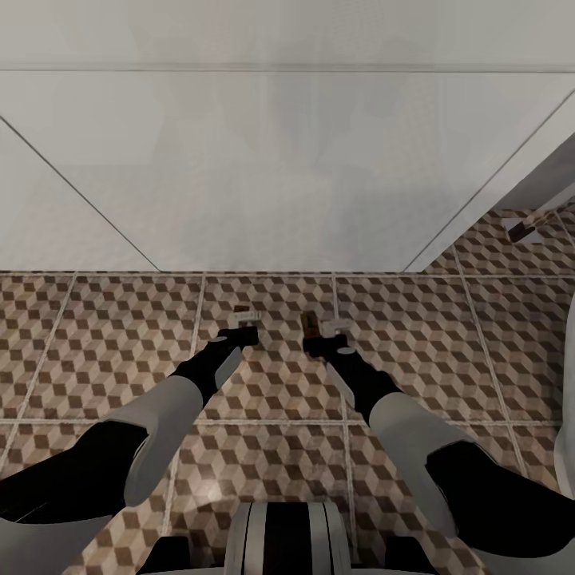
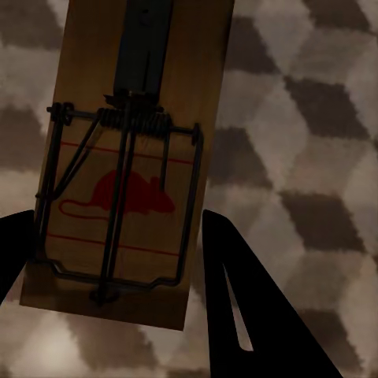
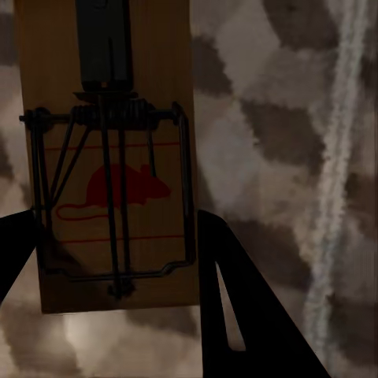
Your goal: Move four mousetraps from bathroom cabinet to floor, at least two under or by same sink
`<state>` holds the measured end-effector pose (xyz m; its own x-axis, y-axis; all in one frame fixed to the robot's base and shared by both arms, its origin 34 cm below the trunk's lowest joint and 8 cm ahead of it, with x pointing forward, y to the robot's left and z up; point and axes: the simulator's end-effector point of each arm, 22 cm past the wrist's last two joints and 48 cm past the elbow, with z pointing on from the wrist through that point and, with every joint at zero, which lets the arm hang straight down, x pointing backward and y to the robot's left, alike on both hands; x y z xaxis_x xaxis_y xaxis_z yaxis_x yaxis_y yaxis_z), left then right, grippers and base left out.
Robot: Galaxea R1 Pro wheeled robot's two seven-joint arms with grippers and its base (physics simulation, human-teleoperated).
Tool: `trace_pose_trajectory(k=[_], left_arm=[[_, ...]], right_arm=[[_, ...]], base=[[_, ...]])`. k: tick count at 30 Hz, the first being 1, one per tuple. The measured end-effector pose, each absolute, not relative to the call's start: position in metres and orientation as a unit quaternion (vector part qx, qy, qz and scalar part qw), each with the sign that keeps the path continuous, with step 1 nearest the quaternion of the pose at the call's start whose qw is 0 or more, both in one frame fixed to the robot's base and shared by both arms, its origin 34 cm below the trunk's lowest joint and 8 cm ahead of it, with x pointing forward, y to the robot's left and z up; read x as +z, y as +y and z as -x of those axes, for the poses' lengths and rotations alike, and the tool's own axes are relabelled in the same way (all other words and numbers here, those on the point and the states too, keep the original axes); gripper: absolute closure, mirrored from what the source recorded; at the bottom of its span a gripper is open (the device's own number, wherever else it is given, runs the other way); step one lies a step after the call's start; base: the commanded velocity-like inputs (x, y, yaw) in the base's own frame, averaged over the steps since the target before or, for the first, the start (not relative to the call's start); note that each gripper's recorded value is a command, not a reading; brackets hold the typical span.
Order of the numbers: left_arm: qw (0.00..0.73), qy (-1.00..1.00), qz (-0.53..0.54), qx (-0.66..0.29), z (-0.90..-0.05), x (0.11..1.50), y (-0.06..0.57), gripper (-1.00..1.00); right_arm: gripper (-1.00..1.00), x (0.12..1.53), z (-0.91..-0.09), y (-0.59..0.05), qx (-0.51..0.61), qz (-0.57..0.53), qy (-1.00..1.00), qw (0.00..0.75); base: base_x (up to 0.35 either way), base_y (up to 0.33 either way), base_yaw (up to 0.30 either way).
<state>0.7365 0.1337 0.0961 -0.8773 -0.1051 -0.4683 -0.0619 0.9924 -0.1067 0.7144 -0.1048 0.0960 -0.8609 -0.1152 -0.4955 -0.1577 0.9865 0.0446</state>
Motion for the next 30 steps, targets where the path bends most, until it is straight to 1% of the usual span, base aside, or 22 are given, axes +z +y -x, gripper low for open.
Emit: trace_pose_trajectory(k=[15, 21, 30], left_arm=[[0.247, 0.967, 0.044, -0.045, -0.738, 0.097, 0.133, 1.00], [0.260, 0.963, 0.047, -0.046, -0.744, 0.100, 0.134, 1.00], [0.266, 0.962, 0.049, -0.046, -0.747, 0.102, 0.134, 1.00]], right_arm=[[1.00, 0.098, -0.718, -0.103, 0.040, 0.075, 0.961, 0.263], [1.00, 0.102, -0.724, -0.103, 0.043, 0.069, 0.957, 0.278], [1.00, 0.102, -0.724, -0.101, 0.060, 0.022, 0.959, 0.275]], base=[[0.000, 0.000, 0.000], [0.000, 0.000, 0.000], [0.000, 0.000, 0.000]])
